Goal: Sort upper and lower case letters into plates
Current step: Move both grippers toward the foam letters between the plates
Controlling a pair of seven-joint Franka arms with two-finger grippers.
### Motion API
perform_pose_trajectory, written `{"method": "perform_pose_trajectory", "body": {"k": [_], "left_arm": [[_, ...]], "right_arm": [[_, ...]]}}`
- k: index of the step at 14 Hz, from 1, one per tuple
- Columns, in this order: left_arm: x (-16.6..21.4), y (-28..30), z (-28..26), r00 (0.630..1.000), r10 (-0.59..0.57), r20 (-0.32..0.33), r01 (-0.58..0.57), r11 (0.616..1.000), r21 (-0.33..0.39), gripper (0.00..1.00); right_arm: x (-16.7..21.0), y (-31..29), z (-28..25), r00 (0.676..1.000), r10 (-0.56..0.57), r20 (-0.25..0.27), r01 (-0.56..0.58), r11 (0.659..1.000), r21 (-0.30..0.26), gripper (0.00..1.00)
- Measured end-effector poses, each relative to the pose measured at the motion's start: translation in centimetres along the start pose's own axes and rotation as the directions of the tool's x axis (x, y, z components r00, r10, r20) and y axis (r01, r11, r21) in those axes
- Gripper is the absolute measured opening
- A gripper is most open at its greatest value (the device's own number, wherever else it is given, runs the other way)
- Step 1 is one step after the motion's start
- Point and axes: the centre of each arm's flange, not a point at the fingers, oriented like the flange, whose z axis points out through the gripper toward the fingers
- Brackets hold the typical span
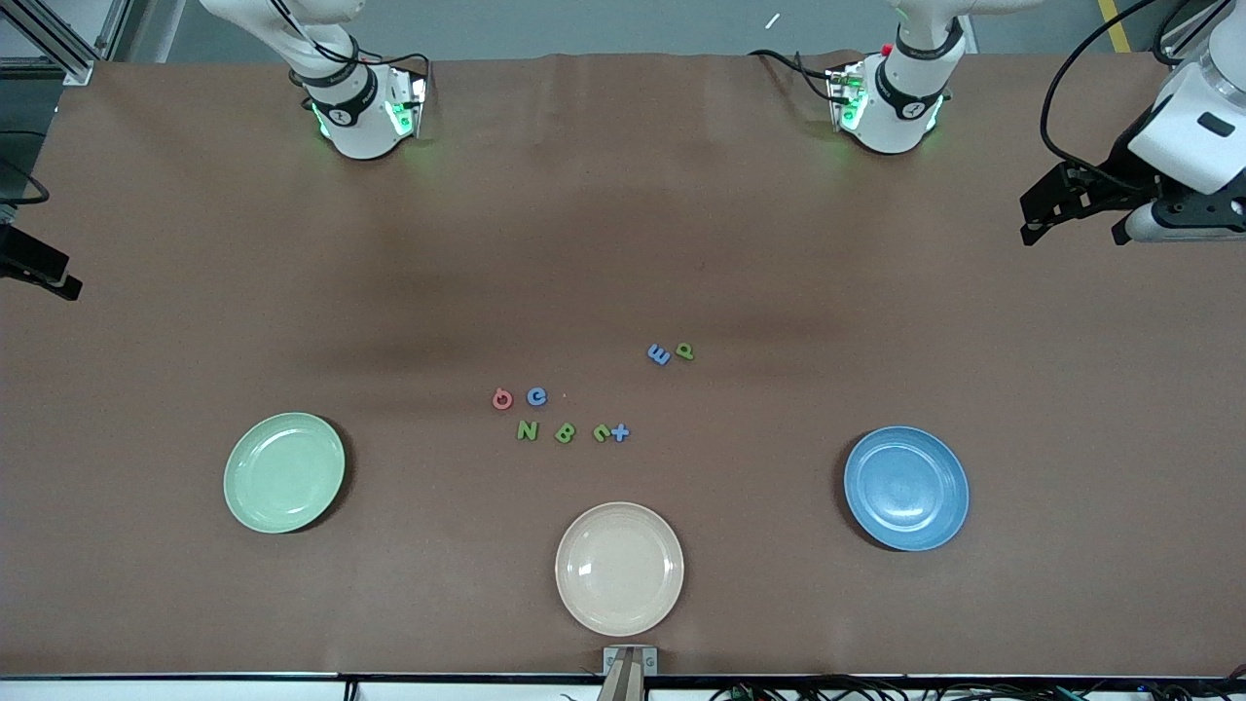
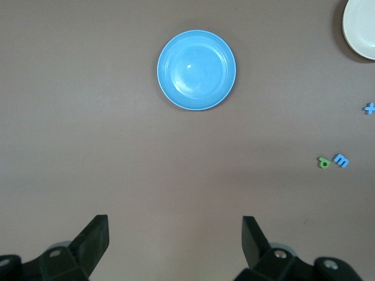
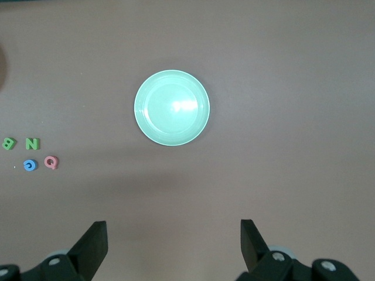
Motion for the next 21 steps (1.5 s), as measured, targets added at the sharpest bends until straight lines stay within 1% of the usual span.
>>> {"method": "perform_pose_trajectory", "body": {"k": [6,8,10,13,15,17,19,21], "left_arm": [[0.6,0.0,1.5,0.999,-0.005,0.038,0.005,1.000,0.002,1.00],[1.3,0.2,2.6,0.999,-0.001,0.054,0.001,1.000,0.000,1.00],[2.7,1.4,4.8,0.997,0.005,0.071,-0.004,1.000,-0.005,1.00],[4.7,6.7,10.2,0.992,-0.065,0.109,0.066,0.998,-0.002,1.00],[5.5,10.7,13.8,0.989,-0.094,0.110,0.095,0.995,-0.005,1.00],[5.7,13.5,17.2,0.987,-0.105,0.121,0.106,0.994,-0.005,1.00],[5.7,16.1,20.3,0.975,-0.178,0.134,0.179,0.984,0.006,1.00],[5.4,19.1,23.8,0.954,-0.258,0.151,0.257,0.966,0.024,1.00]], "right_arm": [[0.0,0.6,0.0,1.000,0.006,-0.001,-0.006,1.000,-0.001,1.00],[-0.1,1.0,-0.1,1.000,0.006,-0.002,-0.006,1.000,-0.001,1.00],[-0.1,1.1,-0.1,1.000,0.006,-0.003,-0.006,1.000,-0.001,1.00],[-0.1,0.9,-0.1,1.000,0.002,-0.003,-0.002,1.000,0.001,1.00],[0.1,0.4,0.1,1.000,-0.006,0.001,0.006,1.000,0.003,1.00],[0.7,-0.6,1.2,1.000,-0.023,0.018,0.023,1.000,0.005,1.00],[1.4,-1.7,2.5,0.999,-0.041,0.036,0.041,0.999,0.007,1.00],[2.0,-3.4,4.0,0.996,-0.070,0.061,0.069,0.998,0.011,1.00]]}}
